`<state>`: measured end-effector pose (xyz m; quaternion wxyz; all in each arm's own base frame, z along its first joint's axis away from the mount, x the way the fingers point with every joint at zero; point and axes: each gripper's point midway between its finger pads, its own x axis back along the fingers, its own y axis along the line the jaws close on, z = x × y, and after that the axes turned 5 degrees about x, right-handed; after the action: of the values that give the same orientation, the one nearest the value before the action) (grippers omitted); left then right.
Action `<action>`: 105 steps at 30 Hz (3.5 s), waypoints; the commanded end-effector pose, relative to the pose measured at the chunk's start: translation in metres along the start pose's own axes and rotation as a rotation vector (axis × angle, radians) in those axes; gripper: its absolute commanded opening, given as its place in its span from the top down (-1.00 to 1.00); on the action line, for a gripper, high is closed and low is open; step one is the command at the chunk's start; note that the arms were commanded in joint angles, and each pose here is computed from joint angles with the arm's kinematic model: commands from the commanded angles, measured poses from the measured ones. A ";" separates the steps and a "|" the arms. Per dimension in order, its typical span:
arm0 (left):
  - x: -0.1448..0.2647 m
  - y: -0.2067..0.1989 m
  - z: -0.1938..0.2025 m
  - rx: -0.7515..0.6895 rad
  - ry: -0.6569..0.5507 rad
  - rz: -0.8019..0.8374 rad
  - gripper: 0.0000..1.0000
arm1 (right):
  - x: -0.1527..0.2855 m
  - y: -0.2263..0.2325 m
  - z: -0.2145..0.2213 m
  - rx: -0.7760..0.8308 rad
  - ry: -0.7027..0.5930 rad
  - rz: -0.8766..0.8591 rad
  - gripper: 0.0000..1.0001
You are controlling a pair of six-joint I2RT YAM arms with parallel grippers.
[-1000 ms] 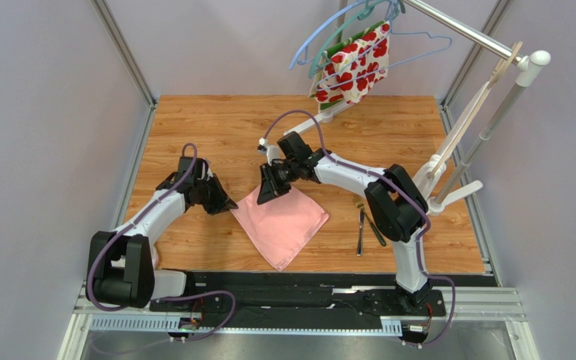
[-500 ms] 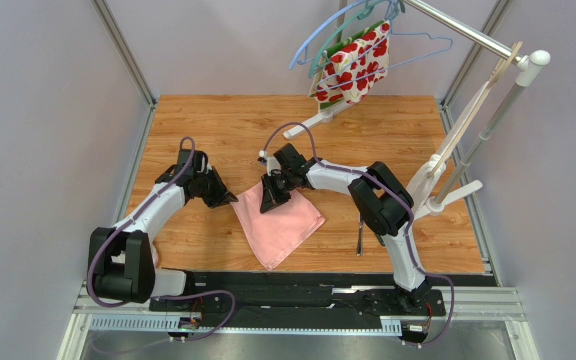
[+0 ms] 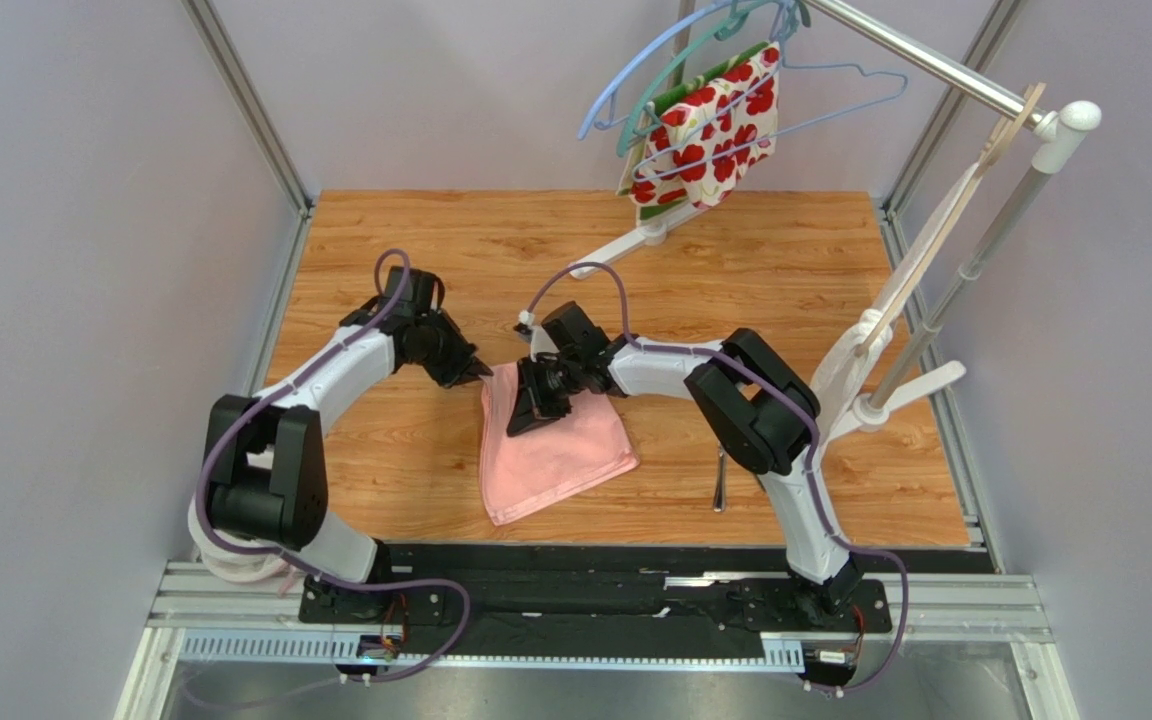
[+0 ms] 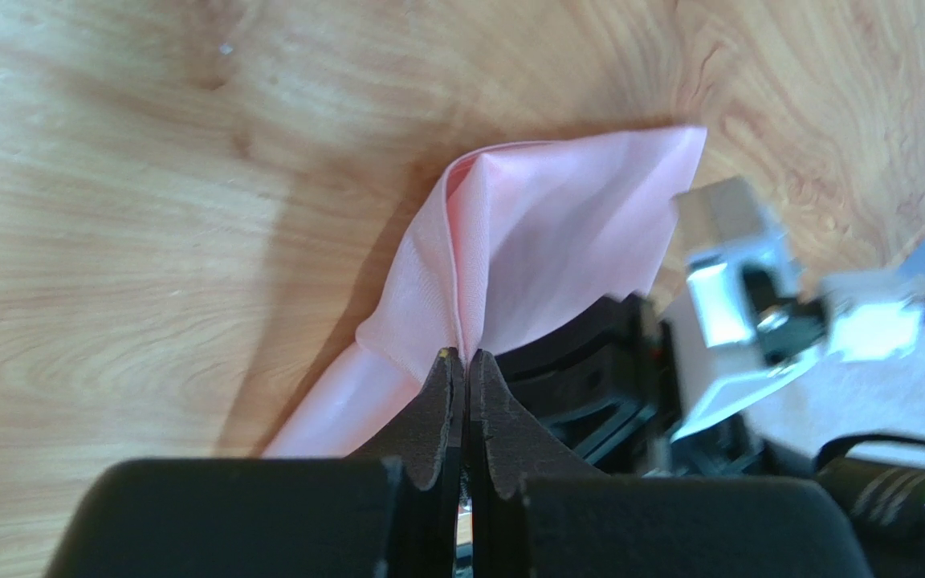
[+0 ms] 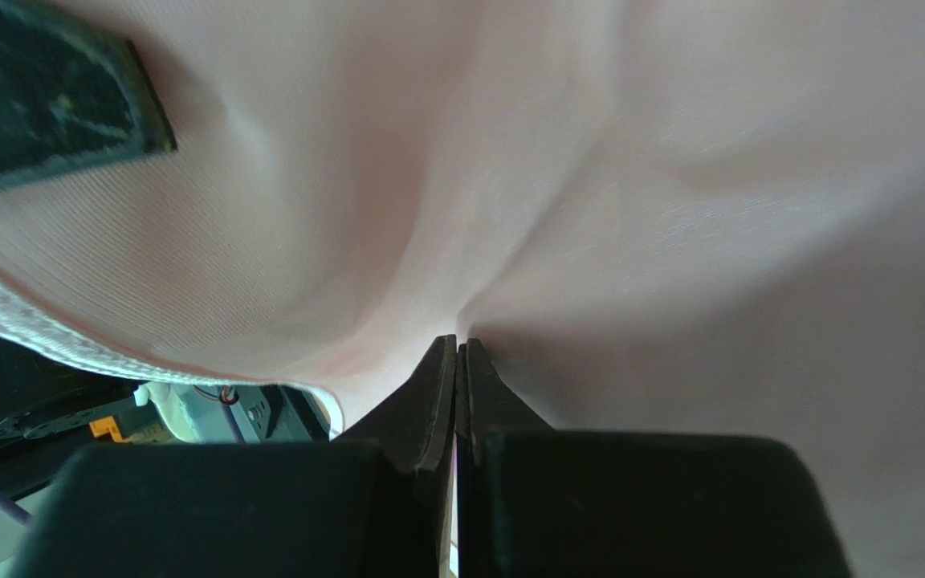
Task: Fold the napkin into a case and place the utensils inside
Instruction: Pick up the lower triangle-folded napkin from the center of the board, then fold the lower triangle-folded napkin at the center of the board.
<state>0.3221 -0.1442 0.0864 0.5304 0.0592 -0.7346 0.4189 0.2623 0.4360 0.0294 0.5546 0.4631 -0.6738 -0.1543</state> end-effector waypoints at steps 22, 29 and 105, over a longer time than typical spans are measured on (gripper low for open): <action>0.003 -0.045 -0.023 0.111 -0.096 -0.043 1.00 | 0.021 -0.048 0.007 0.131 0.051 0.167 1.00; -0.009 -0.062 -0.024 0.185 -0.090 -0.073 1.00 | 0.011 -0.032 0.016 0.053 0.018 0.084 1.00; 0.042 -0.025 0.043 0.206 0.133 -0.072 1.00 | 0.055 0.062 0.033 0.712 -0.309 0.431 -0.63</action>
<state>0.2873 -0.1690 0.1261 0.5791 0.1242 -0.6605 0.4616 0.2145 0.4041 0.0755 0.3166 0.4000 -0.8436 0.1676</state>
